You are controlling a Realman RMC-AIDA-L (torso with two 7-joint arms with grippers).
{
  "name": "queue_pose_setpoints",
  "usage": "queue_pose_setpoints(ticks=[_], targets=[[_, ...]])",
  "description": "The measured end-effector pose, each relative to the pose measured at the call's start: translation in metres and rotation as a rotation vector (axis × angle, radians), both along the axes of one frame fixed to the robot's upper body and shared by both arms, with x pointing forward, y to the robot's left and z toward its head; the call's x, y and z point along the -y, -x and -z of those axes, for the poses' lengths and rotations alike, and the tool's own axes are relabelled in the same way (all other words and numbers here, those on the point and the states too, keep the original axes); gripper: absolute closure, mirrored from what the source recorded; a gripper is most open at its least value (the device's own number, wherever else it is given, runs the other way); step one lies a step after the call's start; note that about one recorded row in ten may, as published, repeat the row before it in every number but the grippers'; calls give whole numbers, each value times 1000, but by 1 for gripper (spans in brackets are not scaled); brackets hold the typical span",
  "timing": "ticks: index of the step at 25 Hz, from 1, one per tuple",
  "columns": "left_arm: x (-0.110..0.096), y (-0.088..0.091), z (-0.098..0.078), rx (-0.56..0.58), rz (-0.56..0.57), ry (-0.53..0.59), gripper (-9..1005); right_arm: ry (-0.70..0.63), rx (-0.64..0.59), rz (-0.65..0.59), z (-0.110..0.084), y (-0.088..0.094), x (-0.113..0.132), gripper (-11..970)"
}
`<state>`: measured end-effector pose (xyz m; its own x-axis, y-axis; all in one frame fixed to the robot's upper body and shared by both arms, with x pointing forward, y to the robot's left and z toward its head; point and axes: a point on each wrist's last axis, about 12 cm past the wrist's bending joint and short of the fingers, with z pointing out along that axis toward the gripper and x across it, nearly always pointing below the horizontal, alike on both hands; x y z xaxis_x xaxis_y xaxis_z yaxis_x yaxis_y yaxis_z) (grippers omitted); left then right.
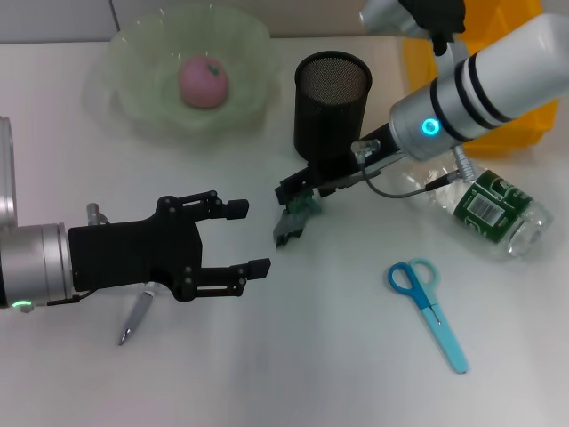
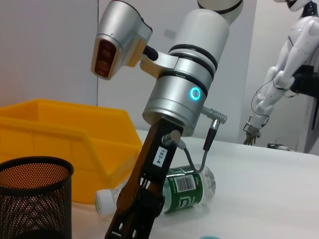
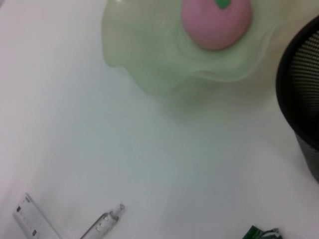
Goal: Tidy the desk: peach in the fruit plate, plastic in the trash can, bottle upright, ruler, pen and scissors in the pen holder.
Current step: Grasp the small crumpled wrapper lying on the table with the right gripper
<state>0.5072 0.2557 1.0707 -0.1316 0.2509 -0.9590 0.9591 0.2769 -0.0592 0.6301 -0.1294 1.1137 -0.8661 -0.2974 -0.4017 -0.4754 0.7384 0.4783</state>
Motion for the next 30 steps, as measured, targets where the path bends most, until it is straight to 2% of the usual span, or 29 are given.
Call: queue_pose_setpoints(ticks=[12, 30], targets=[[0, 1, 1, 1, -2, 0, 196, 18, 5, 27, 13, 1, 0, 171], [1, 0, 1, 19, 1, -2, 196, 19, 16, 22, 15, 2, -4, 174]])
